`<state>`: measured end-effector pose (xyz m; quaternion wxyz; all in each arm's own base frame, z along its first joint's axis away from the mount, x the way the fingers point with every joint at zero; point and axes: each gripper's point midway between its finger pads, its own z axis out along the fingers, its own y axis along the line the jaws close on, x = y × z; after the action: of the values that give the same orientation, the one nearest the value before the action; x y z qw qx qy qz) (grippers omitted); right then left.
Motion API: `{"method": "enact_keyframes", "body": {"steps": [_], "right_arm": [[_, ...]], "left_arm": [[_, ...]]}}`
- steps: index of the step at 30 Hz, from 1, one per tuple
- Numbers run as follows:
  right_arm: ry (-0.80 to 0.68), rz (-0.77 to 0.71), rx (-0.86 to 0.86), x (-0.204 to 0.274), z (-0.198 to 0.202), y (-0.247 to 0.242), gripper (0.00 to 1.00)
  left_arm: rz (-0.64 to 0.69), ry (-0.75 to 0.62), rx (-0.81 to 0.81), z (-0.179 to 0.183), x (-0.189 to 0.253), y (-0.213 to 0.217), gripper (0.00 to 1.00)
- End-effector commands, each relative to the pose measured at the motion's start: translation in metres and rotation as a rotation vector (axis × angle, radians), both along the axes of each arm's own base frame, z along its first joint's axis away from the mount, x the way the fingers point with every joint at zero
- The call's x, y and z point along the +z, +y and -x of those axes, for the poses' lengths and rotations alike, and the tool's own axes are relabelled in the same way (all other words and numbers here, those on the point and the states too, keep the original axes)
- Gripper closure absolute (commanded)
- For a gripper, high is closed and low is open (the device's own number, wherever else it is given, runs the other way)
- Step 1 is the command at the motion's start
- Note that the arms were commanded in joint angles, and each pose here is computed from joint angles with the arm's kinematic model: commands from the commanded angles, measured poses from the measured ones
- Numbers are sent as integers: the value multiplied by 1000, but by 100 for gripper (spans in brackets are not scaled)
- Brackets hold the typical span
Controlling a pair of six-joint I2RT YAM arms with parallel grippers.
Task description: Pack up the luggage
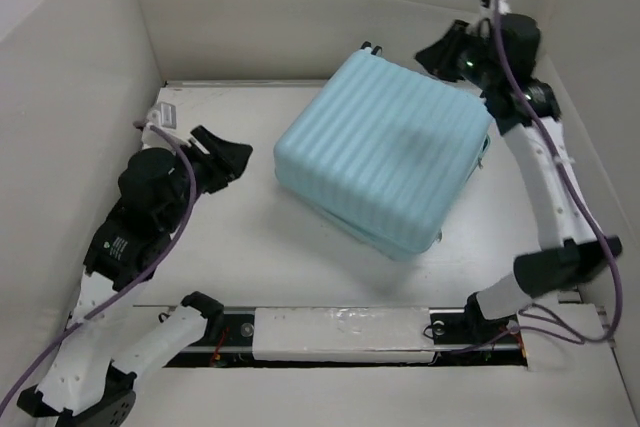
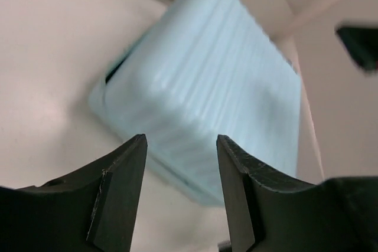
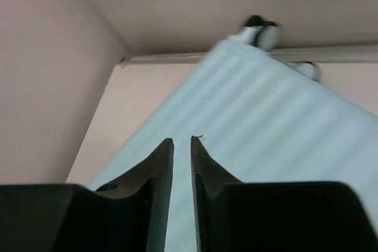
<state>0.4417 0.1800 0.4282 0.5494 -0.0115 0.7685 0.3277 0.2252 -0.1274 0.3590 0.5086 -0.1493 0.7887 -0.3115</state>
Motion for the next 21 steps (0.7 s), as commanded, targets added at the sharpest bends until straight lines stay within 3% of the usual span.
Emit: {"method": "enact_keyframes", "body": {"steps": [1, 3, 4, 8, 11, 12, 14, 15, 16, 21], "right_arm": [[-20, 38, -255, -6, 31, -73, 79], [39, 36, -423, -27, 43, -121, 95], [114, 62, -534, -59, 50, -146, 100], [262, 64, -746, -115, 92, -210, 100], [385, 54, -867, -163, 107, -241, 100], [397, 49, -873, -171, 107, -245, 100], [459, 8, -865, -195, 105, -246, 100], [485, 7, -852, -206, 99, -245, 100], [497, -7, -838, -211, 95, -243, 100], [510, -21, -466, -227, 54, -159, 100]], "left_arm": [[-57, -49, 132, -47, 16, 9, 53], [-95, -46, 111, -85, 16, -11, 52], [-108, -43, 113, -100, 18, -14, 52], [-31, 10, 46, -193, 7, -7, 51], [33, 32, -12, -235, -12, -3, 51], [47, 79, -7, -263, -33, 2, 51], [73, 156, -83, -282, -59, -10, 53], [85, 139, -114, -294, -47, -16, 54], [97, 224, -201, -305, -88, -36, 55], [81, 323, -356, -299, -141, -93, 58]]}}
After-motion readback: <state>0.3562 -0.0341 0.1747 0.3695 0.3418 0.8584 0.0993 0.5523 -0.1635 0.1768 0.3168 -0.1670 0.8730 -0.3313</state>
